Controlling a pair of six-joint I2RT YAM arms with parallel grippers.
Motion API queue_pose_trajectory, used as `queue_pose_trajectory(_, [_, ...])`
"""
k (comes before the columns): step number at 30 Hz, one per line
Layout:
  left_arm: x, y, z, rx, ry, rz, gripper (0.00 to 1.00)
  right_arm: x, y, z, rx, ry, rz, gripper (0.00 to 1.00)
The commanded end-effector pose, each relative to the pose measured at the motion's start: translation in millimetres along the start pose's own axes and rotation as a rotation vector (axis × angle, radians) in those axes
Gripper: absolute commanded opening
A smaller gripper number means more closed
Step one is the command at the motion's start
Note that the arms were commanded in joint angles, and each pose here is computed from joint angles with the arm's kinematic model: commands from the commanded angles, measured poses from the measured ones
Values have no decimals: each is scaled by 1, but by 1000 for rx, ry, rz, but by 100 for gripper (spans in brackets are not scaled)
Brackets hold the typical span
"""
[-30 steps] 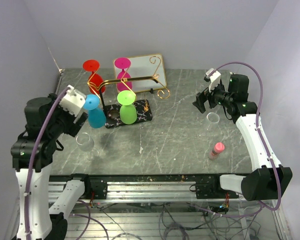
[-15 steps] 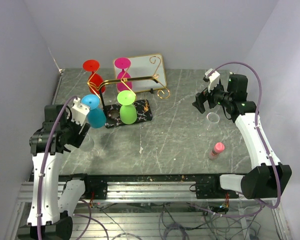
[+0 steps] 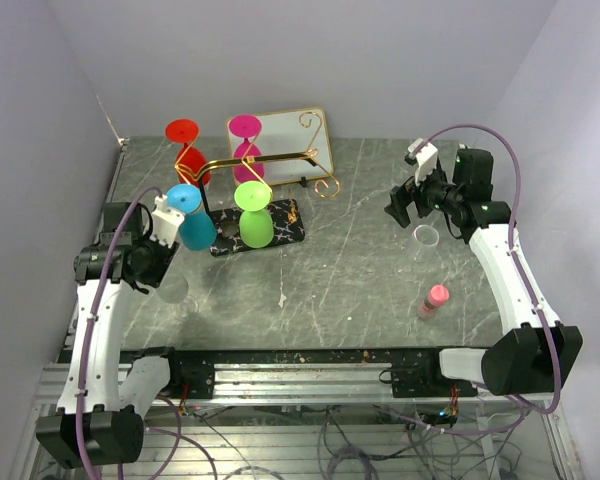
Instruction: Place the wine glass upside down on the wine glass rack
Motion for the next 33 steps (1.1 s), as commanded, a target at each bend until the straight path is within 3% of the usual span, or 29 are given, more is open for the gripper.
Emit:
queue_pose_trajectory(1, [-1, 6, -2, -43, -17, -14, 47, -1, 6, -1, -2, -6, -20, 100])
queue_pose_trajectory(8, [-4, 4, -2, -35, -31, -19, 28, 0, 4, 2, 9, -4, -27, 100])
queue_pose_trajectory(19, [-6, 7, -15, -71, -34, -2, 9, 0, 3, 3, 12, 0, -28, 100])
queue_pose_trajectory(25, [-13, 6, -23, -100, -56, 45, 7, 2, 3, 2, 9, 3, -28, 100])
queue_pose_trajectory(33, [-28, 18, -36, -231, -149, 197, 7, 2, 3, 2, 10, 4, -29, 100])
Point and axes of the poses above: each gripper's point midway between its finger pads, its own z axis out along the fingers, its own x axis along the line the jaws close on, y = z × x, the point moved 3 cm from there along -z, back along the fingers, and after that the axes turned 15 degrees about z, right-handed, at the moved point
